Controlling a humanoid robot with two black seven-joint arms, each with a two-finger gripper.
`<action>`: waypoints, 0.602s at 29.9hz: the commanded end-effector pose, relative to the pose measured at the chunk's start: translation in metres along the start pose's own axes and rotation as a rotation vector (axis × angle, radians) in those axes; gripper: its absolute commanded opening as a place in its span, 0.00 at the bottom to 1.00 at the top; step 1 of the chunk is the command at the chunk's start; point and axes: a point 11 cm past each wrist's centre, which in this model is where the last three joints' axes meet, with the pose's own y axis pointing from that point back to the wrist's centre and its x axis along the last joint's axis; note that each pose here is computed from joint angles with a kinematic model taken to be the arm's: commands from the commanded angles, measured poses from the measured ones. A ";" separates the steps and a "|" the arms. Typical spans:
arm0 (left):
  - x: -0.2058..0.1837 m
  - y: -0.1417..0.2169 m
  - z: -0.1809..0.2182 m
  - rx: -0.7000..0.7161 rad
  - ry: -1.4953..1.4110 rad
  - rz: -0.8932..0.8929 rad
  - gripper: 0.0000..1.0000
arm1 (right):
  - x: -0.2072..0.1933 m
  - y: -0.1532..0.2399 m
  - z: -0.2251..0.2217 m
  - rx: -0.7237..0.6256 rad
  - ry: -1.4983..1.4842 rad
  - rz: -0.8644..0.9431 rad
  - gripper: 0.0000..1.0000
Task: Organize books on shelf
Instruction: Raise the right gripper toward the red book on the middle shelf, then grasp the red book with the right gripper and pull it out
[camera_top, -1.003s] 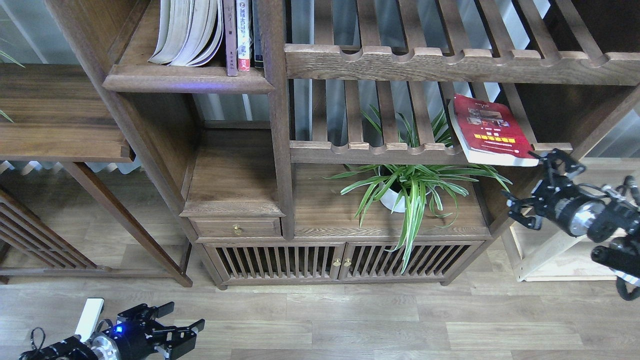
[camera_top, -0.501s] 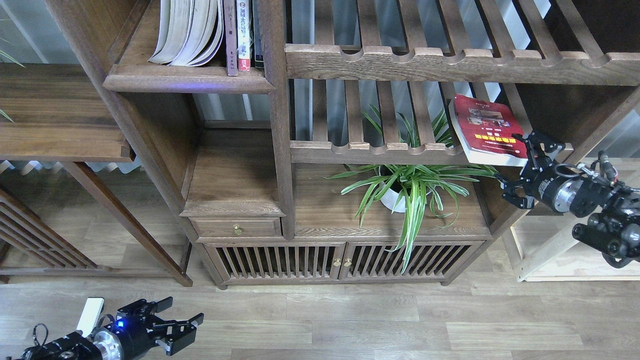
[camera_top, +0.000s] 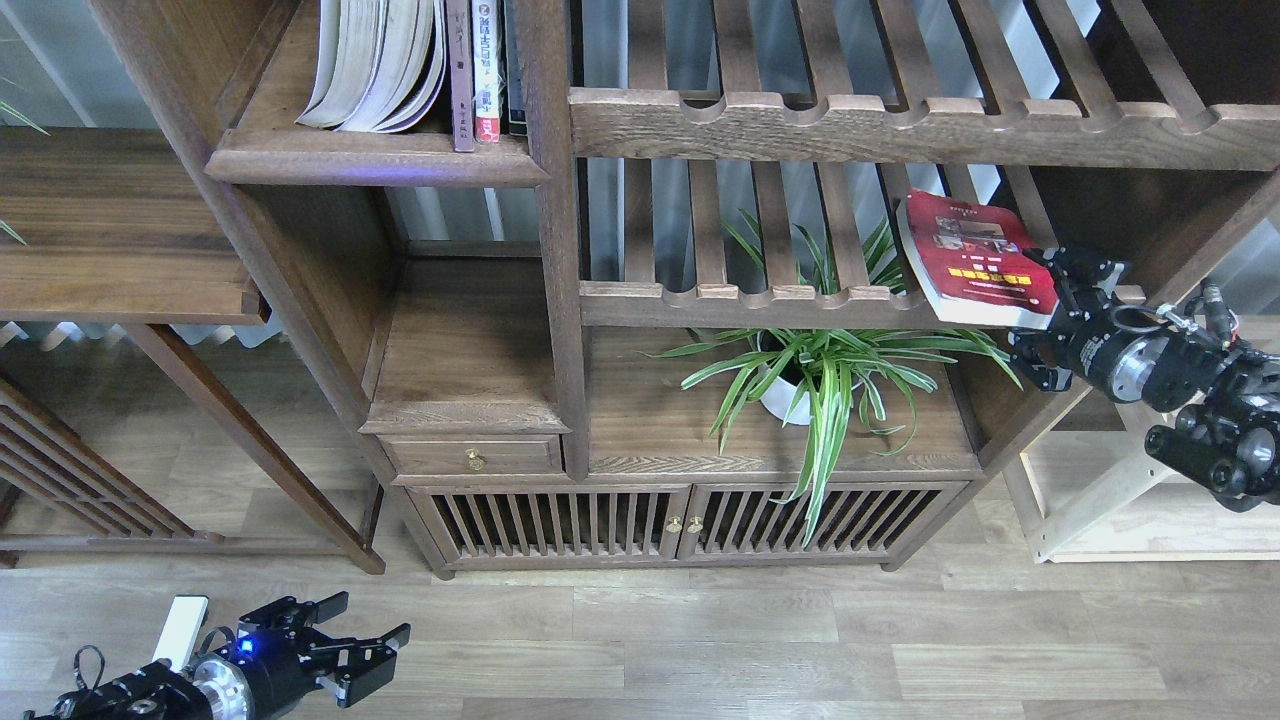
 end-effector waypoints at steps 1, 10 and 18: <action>0.001 0.000 0.000 -0.001 -0.002 0.001 0.90 | 0.000 0.001 0.002 -0.002 0.012 -0.008 0.47; 0.002 0.000 -0.001 0.001 -0.002 0.005 0.90 | 0.001 0.000 0.003 -0.010 0.011 -0.001 0.05; 0.003 0.001 -0.002 -0.004 -0.001 0.011 0.90 | 0.004 0.006 0.003 -0.003 -0.029 0.005 0.01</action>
